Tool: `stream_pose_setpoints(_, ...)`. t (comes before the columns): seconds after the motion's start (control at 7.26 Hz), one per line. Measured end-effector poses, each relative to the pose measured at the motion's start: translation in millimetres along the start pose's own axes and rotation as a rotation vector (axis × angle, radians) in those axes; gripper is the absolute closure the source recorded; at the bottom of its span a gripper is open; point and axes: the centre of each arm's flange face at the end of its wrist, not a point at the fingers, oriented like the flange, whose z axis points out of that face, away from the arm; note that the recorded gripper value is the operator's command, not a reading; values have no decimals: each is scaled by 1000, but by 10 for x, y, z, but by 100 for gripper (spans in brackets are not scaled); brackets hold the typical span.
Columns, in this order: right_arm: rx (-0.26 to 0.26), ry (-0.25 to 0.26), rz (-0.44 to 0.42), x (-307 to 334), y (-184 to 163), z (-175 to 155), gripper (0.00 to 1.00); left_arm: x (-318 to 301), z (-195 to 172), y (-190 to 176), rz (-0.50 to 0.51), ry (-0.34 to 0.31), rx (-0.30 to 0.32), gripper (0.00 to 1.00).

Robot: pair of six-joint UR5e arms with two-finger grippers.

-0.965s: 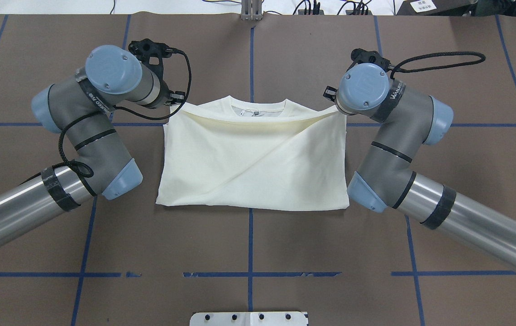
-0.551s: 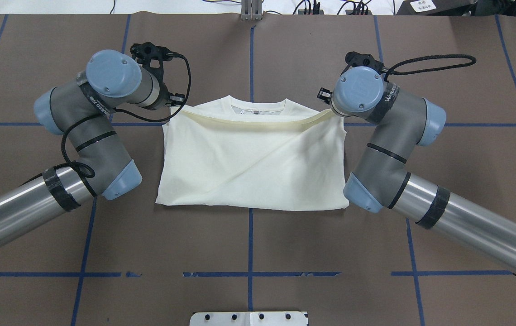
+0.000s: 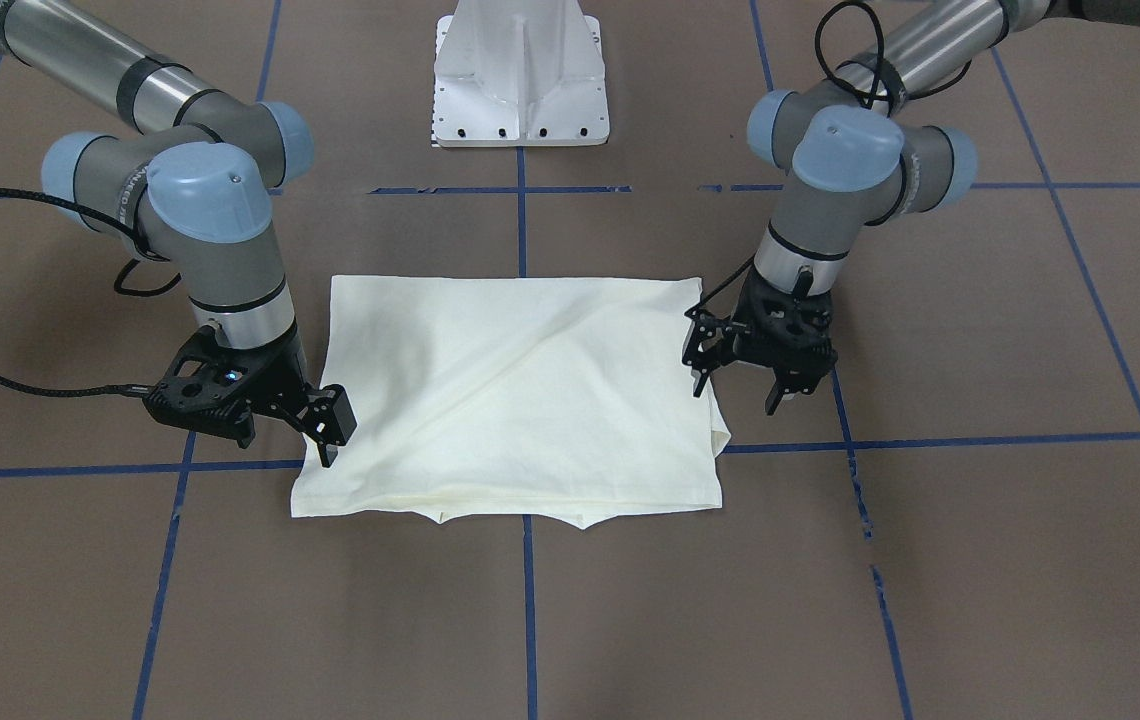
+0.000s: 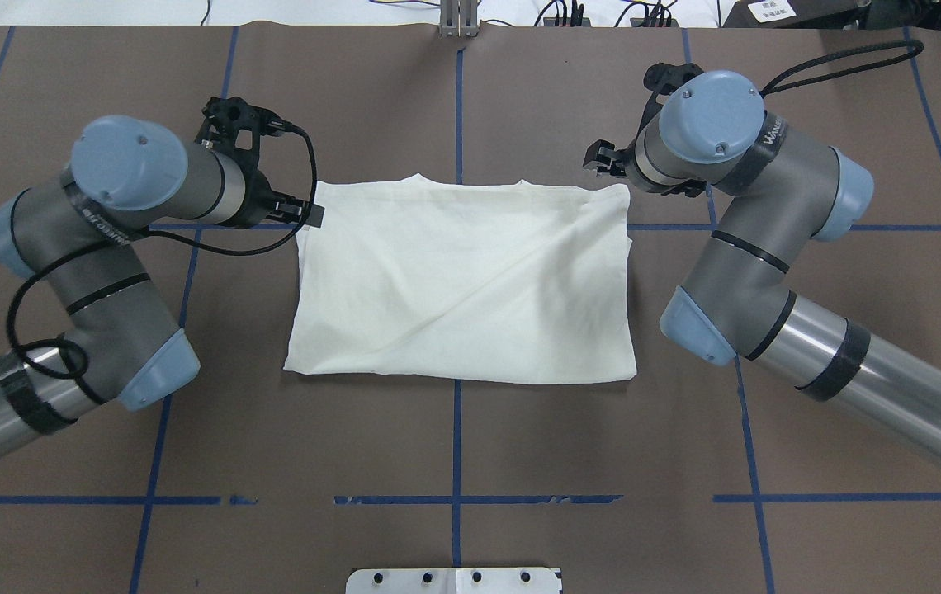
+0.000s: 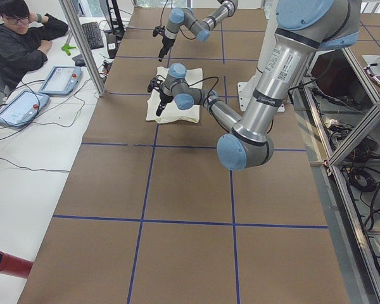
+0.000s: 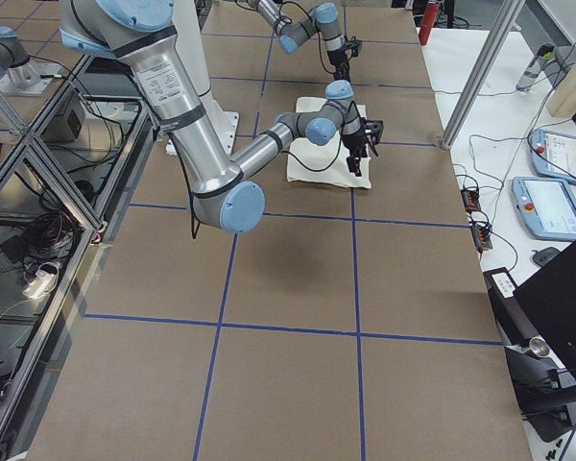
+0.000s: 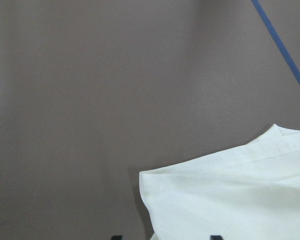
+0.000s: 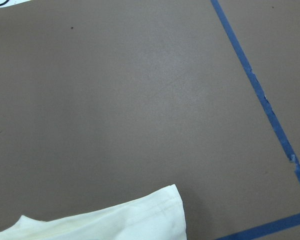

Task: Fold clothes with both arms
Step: 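Move the left gripper to the folded shirt's side nearest it and grasp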

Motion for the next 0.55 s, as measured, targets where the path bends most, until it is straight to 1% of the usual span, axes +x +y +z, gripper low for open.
stream_pose_setpoints(0.14, -2, -6, -8, 11, 0, -30, 0, 5, -145, 392, -1, 28, -18, 18)
stream_pose_setpoints(0.28, -1, -9, -11, 14, 0, -44, 0, 39, -203, 758, -36, 50, -24, 39)
stream_pose_setpoints(0.41, 1, -10, -11, 13, -2, -55, 0, 125, -162, 1086, -90, 67, -24, 48)
stream_pose_setpoints(0.55, 2, -12, -11, 13, -2, -64, 0, 263, -76, 1362, -143, 78, -29, 49)
